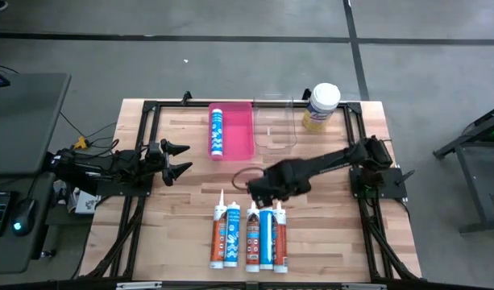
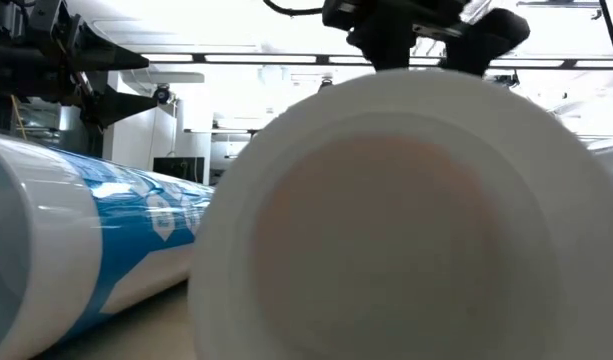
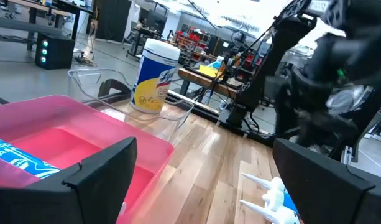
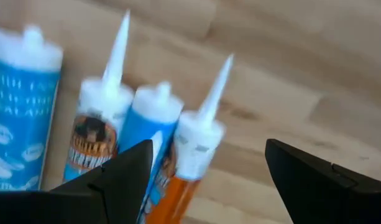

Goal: Pick & place silicon tubes, Sealant and Lysol wipes
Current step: Put the right blue sealant into the red bin

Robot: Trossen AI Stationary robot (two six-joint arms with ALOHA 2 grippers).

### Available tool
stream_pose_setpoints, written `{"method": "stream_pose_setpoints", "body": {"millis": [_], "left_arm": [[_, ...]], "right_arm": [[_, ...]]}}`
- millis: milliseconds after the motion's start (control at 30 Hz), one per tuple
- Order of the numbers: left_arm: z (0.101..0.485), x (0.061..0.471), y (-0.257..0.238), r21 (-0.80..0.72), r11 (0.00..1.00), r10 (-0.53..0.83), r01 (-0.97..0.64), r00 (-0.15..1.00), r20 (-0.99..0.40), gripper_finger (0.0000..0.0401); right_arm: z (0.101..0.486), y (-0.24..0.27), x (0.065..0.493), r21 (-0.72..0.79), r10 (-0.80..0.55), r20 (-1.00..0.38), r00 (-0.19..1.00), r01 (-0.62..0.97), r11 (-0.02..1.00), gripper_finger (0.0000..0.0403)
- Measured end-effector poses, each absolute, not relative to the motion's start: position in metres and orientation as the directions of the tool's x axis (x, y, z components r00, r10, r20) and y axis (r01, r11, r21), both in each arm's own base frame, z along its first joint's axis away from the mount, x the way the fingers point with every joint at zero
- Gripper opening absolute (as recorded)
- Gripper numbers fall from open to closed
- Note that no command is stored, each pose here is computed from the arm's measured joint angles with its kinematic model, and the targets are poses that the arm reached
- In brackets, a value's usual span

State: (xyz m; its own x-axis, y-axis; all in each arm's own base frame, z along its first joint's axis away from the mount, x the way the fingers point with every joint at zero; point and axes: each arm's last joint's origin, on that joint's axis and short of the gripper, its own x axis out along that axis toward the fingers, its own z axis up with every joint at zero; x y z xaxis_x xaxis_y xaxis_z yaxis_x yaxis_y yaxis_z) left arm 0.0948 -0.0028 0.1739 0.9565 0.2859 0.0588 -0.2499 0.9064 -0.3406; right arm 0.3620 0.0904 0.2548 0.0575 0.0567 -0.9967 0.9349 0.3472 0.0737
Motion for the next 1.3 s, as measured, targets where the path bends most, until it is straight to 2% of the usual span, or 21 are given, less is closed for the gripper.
{"method": "stream_pose_setpoints", "body": {"millis": [133, 267, 467, 667, 900, 1300], "left_arm": [[0.174, 0.095, -0.003, -0.340, 0.906, 0.286, -0.250, 0.956, 0.059, 0.0370], [0.174, 0.095, -0.003, -0.340, 0.906, 0.286, -0.250, 0.956, 0.059, 0.0370], [0.174, 0.095, -0.003, -0.340, 0.906, 0.286, -0.250, 0.956, 0.059, 0.0370], [0.174, 0.095, -0.003, -0.340, 0.906, 0.286, -0.250, 0.956, 0.059, 0.0370], [0.174, 0.095, -0.003, -0.340, 0.906, 0.286, -0.250, 0.956, 0.059, 0.0370], [0.174, 0.095, -0.003, -0.340, 0.906, 0.286, -0.250, 0.956, 0.059, 0.0370]], "right_arm": [[0.232, 0.112, 0.362, 0.145, 0.104, -0.988, 0.116, 0.930, 0.338, 0.0307], [0.222, 0.130, 0.367, 0.253, 0.155, -0.964, 0.217, 0.929, 0.269, 0.0307], [0.222, 0.133, 0.373, 0.319, 0.134, -0.944, 0.302, 0.938, 0.133, 0.0307], [0.215, 0.138, 0.375, 0.290, 0.180, -0.945, 0.272, 0.954, 0.081, 0.0307], [0.195, 0.147, 0.394, 0.237, 0.220, -0.951, 0.216, 0.969, 0.074, 0.0307], [0.189, 0.149, 0.387, 0.138, 0.197, -0.972, 0.126, 0.989, 0.049, 0.0307]]}}
